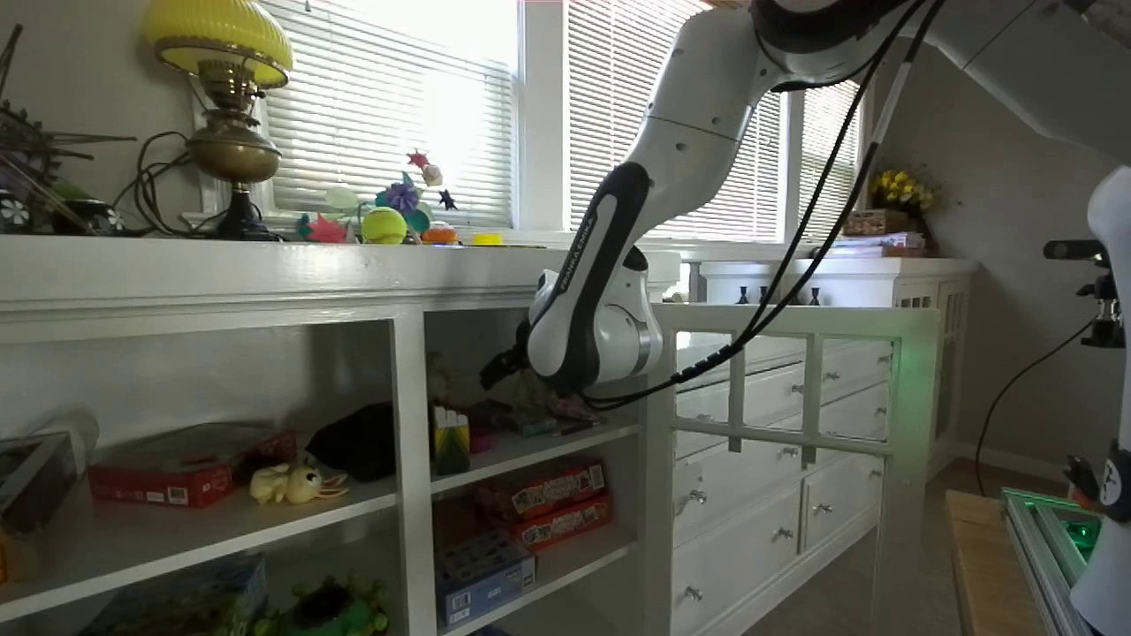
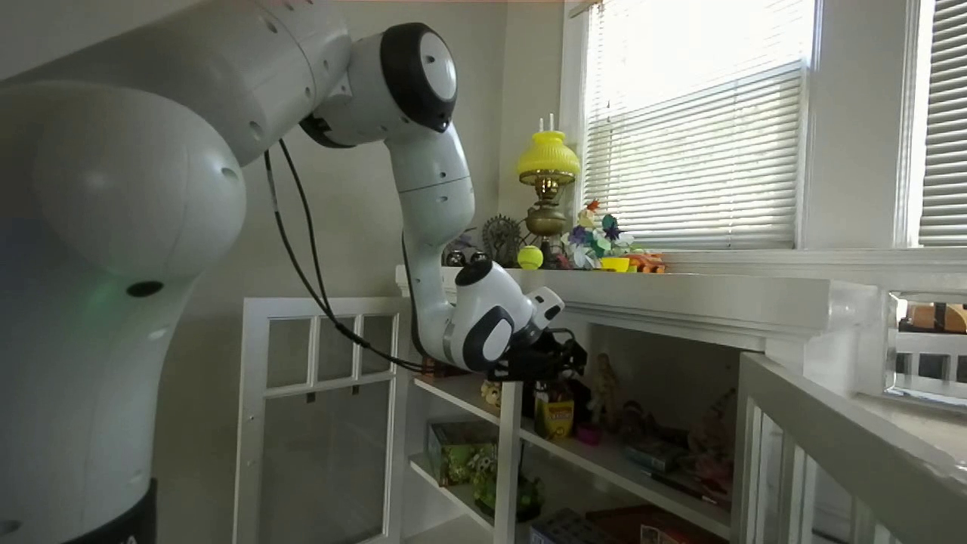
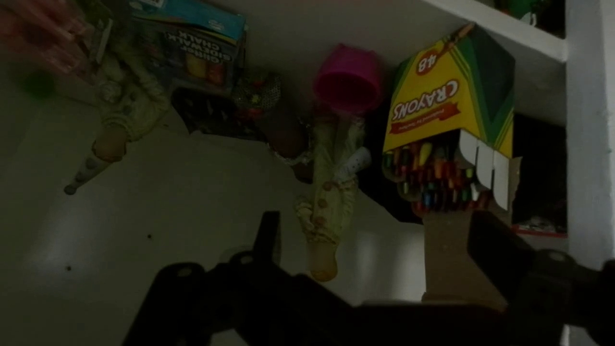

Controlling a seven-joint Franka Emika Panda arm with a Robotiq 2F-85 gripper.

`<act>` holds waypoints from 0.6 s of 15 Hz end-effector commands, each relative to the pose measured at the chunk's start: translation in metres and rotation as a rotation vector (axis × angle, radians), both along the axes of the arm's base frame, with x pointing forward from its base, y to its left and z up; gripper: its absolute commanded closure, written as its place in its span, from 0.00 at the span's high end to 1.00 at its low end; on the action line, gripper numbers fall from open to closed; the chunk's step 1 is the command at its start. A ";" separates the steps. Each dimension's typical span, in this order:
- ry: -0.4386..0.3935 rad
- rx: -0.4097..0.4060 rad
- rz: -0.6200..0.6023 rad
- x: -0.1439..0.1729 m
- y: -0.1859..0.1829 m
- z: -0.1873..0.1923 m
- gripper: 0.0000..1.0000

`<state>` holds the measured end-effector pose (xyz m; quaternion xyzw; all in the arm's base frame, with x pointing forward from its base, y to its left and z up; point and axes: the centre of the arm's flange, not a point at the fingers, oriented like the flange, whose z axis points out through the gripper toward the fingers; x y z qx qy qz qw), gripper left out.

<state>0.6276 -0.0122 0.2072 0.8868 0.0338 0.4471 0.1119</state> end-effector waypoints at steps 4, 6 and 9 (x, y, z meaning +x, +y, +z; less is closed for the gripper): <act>-0.035 0.060 0.022 0.023 0.002 -0.018 1.00; -0.045 0.083 0.033 0.034 0.001 -0.023 1.00; -0.054 0.107 0.037 0.050 -0.003 -0.032 1.00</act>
